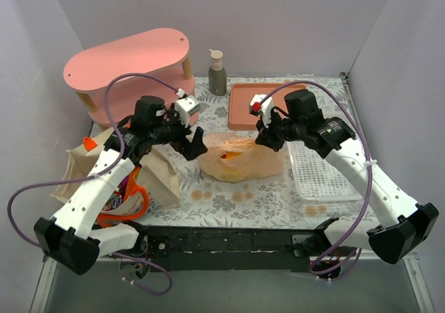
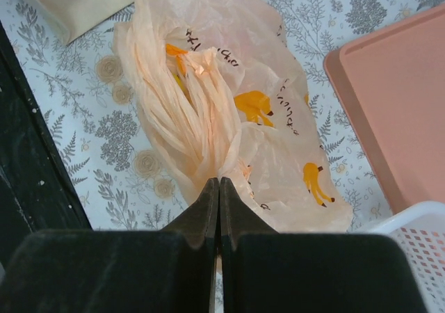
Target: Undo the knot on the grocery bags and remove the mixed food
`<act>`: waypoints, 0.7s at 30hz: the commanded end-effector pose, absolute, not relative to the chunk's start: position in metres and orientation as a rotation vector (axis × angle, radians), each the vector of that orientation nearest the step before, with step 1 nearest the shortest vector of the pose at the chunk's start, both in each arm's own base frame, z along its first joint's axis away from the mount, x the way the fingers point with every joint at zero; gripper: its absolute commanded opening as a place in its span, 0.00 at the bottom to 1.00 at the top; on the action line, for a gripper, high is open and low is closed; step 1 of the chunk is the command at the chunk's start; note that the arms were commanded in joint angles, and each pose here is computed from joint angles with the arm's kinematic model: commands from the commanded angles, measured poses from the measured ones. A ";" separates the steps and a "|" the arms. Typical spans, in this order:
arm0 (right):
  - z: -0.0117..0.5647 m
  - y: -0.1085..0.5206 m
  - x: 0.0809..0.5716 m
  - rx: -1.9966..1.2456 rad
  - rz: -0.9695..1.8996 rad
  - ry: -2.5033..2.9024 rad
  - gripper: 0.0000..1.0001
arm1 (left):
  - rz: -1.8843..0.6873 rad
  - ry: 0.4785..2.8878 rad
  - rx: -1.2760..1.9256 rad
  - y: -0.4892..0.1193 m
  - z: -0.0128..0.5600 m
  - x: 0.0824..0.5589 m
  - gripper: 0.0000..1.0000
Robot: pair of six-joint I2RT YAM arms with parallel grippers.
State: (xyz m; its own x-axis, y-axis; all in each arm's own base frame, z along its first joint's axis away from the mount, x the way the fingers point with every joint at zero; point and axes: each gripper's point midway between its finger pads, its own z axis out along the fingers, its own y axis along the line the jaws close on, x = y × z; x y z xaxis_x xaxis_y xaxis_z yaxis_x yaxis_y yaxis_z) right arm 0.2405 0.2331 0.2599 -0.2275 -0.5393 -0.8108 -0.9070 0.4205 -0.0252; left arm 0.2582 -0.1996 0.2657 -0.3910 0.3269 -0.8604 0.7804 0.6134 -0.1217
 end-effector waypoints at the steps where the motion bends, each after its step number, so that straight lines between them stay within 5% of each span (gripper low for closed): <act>1: 0.269 0.236 0.233 -1.266 0.635 1.846 0.01 | -0.871 1.832 1.084 -0.265 0.285 0.238 0.94; 7: 0.265 0.242 0.230 -1.202 0.695 1.829 0.01 | -0.843 1.902 1.063 -0.297 0.264 0.272 0.89; 12: 0.263 0.244 0.236 -1.147 0.702 1.820 0.01 | -0.736 1.960 1.129 -0.294 0.242 0.286 0.63; 18: 0.268 0.238 0.253 -1.059 0.694 1.844 0.01 | -0.882 1.980 1.186 -0.292 0.242 0.250 0.63; 21: 0.262 0.237 0.257 -1.009 0.725 1.879 0.01 | -0.949 2.002 1.221 -0.290 0.240 0.232 0.70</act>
